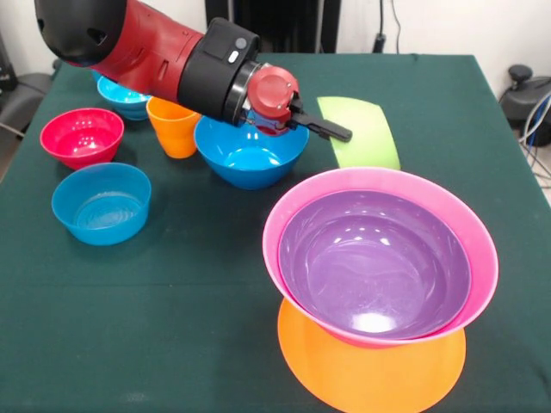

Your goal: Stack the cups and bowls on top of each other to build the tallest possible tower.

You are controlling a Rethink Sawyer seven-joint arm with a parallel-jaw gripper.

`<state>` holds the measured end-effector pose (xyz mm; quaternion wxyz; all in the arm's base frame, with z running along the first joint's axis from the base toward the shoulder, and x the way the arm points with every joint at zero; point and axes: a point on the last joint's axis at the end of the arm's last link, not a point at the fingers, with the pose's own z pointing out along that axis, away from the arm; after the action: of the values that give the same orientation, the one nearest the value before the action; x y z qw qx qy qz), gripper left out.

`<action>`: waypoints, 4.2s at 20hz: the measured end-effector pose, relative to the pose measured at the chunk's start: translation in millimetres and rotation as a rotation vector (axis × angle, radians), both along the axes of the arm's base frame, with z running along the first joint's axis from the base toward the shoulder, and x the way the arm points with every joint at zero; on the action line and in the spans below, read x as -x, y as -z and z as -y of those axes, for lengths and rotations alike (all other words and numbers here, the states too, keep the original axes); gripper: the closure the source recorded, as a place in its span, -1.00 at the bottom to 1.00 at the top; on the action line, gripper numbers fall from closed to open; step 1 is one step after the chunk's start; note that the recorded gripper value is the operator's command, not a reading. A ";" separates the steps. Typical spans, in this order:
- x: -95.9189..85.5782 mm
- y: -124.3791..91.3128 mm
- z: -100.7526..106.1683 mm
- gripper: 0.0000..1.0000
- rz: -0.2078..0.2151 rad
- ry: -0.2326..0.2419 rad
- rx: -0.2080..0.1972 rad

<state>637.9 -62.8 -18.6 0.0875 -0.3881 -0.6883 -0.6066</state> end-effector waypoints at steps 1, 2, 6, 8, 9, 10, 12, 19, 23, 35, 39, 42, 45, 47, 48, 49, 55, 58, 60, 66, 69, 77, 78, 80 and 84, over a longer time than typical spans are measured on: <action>-2.2 0.6 1.2 1.00 0.002 0.001 0.012; -4.6 1.4 2.4 1.00 0.005 0.000 0.026; -9.8 1.2 3.6 1.00 0.014 -0.022 0.050; -10.2 -0.1 3.1 1.00 0.019 -0.050 0.046; -9.8 -0.3 3.2 1.00 0.019 -0.056 0.044; -9.4 -0.5 3.3 1.00 0.020 -0.063 0.042; -7.3 -0.5 4.1 1.00 0.017 -0.078 0.039; 2.6 3.4 12.9 1.00 -0.006 -0.093 0.050; 5.9 3.9 18.5 1.00 -0.015 -0.090 0.061; 28.5 -4.1 33.1 1.00 -0.071 -0.182 0.020; 41.1 -6.7 40.1 1.00 -0.127 -0.209 0.002; 52.0 -9.8 45.5 1.00 -0.151 -0.239 -0.021; 63.6 -14.1 48.9 1.00 -0.175 -0.285 -0.061; 68.9 -17.3 49.6 1.00 -0.184 -0.311 -0.090; 71.4 -19.0 49.9 1.00 -0.188 -0.324 -0.104; 73.1 -20.2 49.9 1.00 -0.191 -0.333 -0.115; 94.3 -32.5 53.7 1.00 -0.231 -0.413 -0.221; 104.5 -38.3 54.7 1.00 -0.245 -0.426 -0.265; 111.0 -41.7 55.4 1.00 -0.254 -0.432 -0.290; 136.4 -59.3 69.3 1.00 -0.321 -0.489 -0.386; 158.1 -82.6 94.4 1.00 -0.424 -0.556 -0.476; 182.4 -113.8 117.3 1.00 -0.610 -0.646 -0.673; 183.9 -111.5 115.5 1.00 -0.621 -0.635 -0.652; 186.1 -110.2 112.9 1.00 -0.632 -0.626 -0.638; 192.5 -114.5 108.4 1.00 -0.664 -0.632 -0.669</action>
<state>445.4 -171.3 95.9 0.5949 -0.2842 -0.4769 -0.5813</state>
